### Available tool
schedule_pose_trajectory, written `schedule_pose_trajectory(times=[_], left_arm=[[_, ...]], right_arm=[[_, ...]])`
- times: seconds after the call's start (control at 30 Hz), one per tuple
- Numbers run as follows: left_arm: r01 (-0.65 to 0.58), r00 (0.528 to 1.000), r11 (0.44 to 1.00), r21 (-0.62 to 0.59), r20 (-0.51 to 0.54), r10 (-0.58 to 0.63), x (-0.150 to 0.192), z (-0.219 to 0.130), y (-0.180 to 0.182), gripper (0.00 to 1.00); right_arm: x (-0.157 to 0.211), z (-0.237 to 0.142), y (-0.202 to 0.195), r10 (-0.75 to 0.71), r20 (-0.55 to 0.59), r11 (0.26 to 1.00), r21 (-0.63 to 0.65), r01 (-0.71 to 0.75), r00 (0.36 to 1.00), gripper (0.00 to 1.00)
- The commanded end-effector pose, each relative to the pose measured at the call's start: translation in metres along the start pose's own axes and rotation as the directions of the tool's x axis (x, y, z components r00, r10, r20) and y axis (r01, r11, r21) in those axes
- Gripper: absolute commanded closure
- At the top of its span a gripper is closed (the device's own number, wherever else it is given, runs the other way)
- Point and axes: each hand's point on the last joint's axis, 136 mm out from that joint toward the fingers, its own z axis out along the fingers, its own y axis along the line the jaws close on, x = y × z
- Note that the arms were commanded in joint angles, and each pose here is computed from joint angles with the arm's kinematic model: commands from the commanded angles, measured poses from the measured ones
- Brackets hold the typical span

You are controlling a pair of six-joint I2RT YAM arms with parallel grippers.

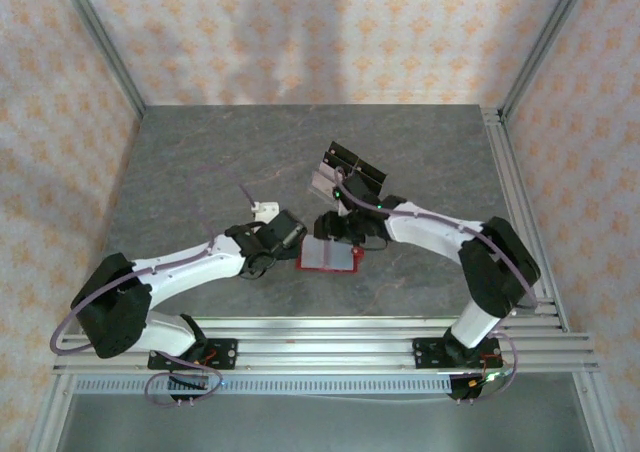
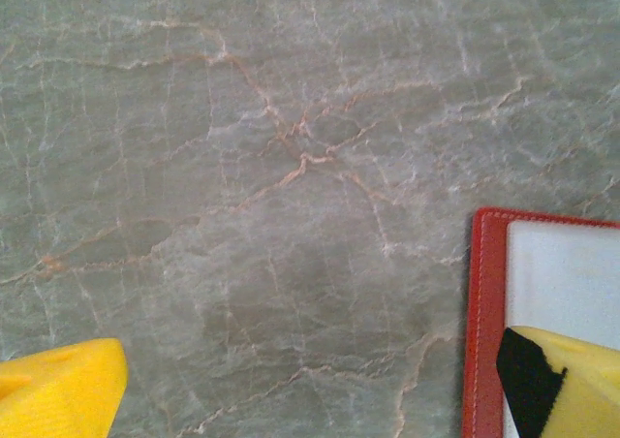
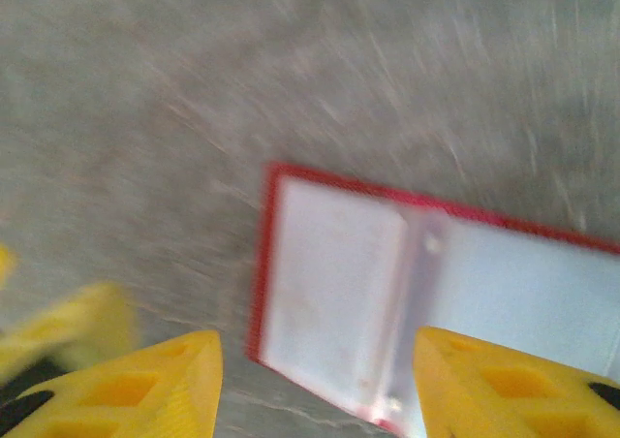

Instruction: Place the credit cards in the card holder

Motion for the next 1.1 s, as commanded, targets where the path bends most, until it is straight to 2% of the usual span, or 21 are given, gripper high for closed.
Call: schedule_pose_trajectory(times=[0.0,0.2,0.4,0.6,0.77,1.07], left_arm=[[0.083,0.996,0.996,0.015,0.04,-0.084,-0.019,-0.001,-0.001,0.0],[0.136,0.984,0.991,0.0,0.118,-0.136,-0.042,-0.005,0.005,0.0],[0.128,0.967,0.992,-0.007,0.221,-0.124,-0.066,-0.018,0.01,0.0],[0.183,0.966,0.983,0.006,0.184,-0.181,-0.068,-0.016,0.013,0.0],[0.202,0.968,0.979,0.021,0.151,-0.203,-0.063,-0.012,0.011,0.0],[0.211,0.97,0.977,0.02,0.118,-0.212,-0.058,-0.006,0.007,0.0]], right_arm=[[-0.041,-0.049,0.006,-0.085,0.089,0.996,0.048,0.081,0.992,0.46],[-0.093,-0.075,-0.023,-0.181,0.111,0.961,0.23,0.152,0.977,0.46],[-0.113,-0.072,-0.046,-0.294,0.009,0.895,0.353,0.272,0.956,0.49],[-0.112,-0.052,-0.067,-0.347,-0.103,0.837,0.414,0.357,0.932,0.56],[-0.116,-0.041,-0.081,-0.362,-0.115,0.805,0.462,0.372,0.925,0.6],[-0.12,-0.021,-0.092,-0.389,-0.151,0.757,0.509,0.409,0.909,0.62]])
